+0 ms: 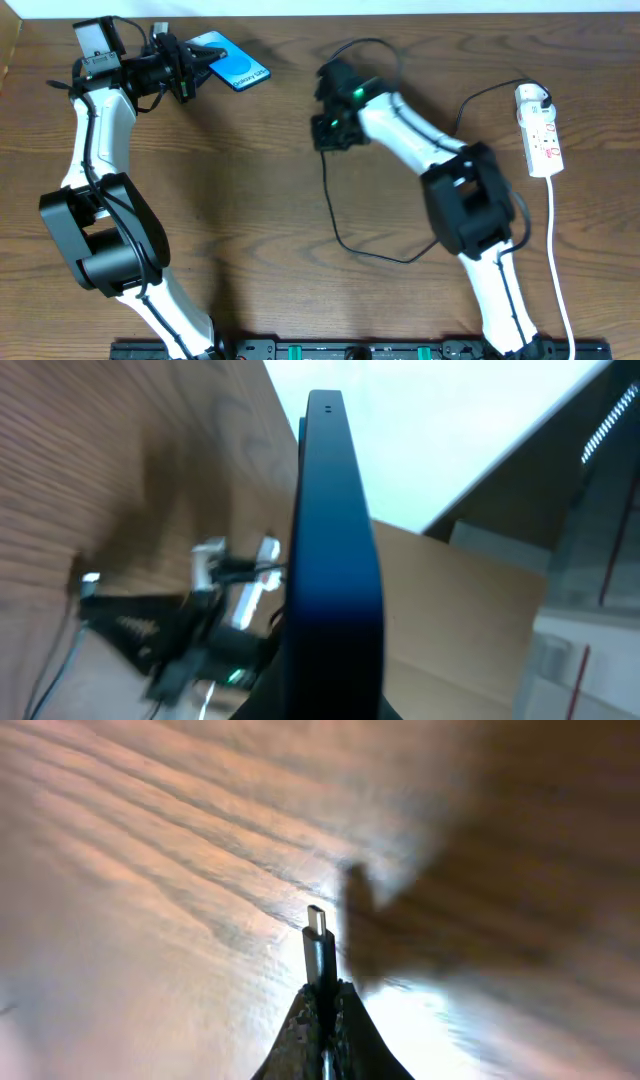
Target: Plug charger to phone and switch on socket
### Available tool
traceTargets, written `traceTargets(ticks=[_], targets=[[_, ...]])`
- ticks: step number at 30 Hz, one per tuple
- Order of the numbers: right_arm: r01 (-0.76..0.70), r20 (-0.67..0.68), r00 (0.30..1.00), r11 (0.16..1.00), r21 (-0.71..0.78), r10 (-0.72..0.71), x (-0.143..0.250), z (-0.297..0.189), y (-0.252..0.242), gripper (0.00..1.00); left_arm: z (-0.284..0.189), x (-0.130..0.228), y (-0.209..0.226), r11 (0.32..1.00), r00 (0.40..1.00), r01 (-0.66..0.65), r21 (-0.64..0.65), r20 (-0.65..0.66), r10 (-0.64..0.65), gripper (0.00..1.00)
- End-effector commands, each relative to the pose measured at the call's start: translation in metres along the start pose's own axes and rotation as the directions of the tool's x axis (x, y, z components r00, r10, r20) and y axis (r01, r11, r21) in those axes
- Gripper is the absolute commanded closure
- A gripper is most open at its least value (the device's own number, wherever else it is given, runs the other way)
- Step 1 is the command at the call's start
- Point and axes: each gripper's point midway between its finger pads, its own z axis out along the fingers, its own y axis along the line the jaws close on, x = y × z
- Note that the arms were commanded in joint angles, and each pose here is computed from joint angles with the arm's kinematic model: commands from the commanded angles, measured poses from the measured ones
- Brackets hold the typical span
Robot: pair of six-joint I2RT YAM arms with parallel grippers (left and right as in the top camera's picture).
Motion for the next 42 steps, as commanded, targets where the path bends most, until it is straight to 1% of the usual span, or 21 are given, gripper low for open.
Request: traceTargets(ticks=[1,2,6,9,15,18,22,25,27,32,36,42], targets=[[0.196,0.086,0.980,0.936,-0.293,-0.178,-0.014,-0.074,0.047,0.99,0.001,0.025,-0.023,0.994,0.990,-0.070,0.084,-0.115,0.079,0.93],[0.222,0.099,0.975,0.910,-0.351,-0.199,-0.013,-0.087,0.053,0.99,0.003,0.029,-0.026,0.991,0.986,-0.087,0.100,-0.135,0.100,0.93],[0.264,0.122,0.965,0.834,-0.484,-0.234,-0.008,-0.115,0.071,0.99,0.012,0.045,-0.039,0.975,0.961,-0.161,0.156,-0.199,0.190,0.92],[0.288,0.140,0.956,0.750,-0.595,-0.257,-0.001,-0.136,0.087,0.99,0.021,0.054,-0.046,0.960,0.941,-0.211,0.182,-0.228,0.250,0.93],[0.286,0.145,0.954,0.646,-0.708,-0.264,0.008,-0.158,0.104,0.99,0.031,0.060,-0.058,0.917,0.899,-0.328,0.226,-0.226,0.376,0.93],[0.303,0.164,0.946,0.592,-0.746,-0.278,0.012,-0.171,0.114,0.99,0.029,0.064,-0.065,0.882,0.863,-0.389,0.266,-0.230,0.450,0.93],[0.322,0.181,0.939,0.564,-0.760,-0.292,0.016,-0.183,0.120,0.99,0.027,0.063,-0.066,0.878,0.861,-0.396,0.267,-0.225,0.457,0.93],[0.351,0.201,0.925,0.524,-0.776,-0.322,0.026,-0.192,0.129,0.99,0.028,0.064,-0.066,0.879,0.861,-0.395,0.267,-0.227,0.455,0.93],[0.356,0.202,0.922,0.518,-0.778,-0.331,0.029,-0.193,0.131,0.99,0.029,0.064,-0.066,0.880,0.861,-0.393,0.268,-0.230,0.454,0.93],[0.335,0.195,0.927,0.468,-0.818,-0.322,0.034,-0.203,0.136,0.99,0.032,0.067,-0.063,0.892,0.869,-0.368,0.261,-0.245,0.430,0.93],[0.319,0.190,0.930,0.432,-0.844,-0.315,0.037,-0.209,0.140,0.99,0.041,0.076,-0.063,0.892,0.860,-0.366,0.264,-0.269,0.433,0.93],[0.318,0.190,0.930,0.429,-0.845,-0.315,0.037,-0.210,0.140,0.99,0.059,0.093,-0.063,0.890,0.840,-0.365,0.273,-0.315,0.441,0.93]])
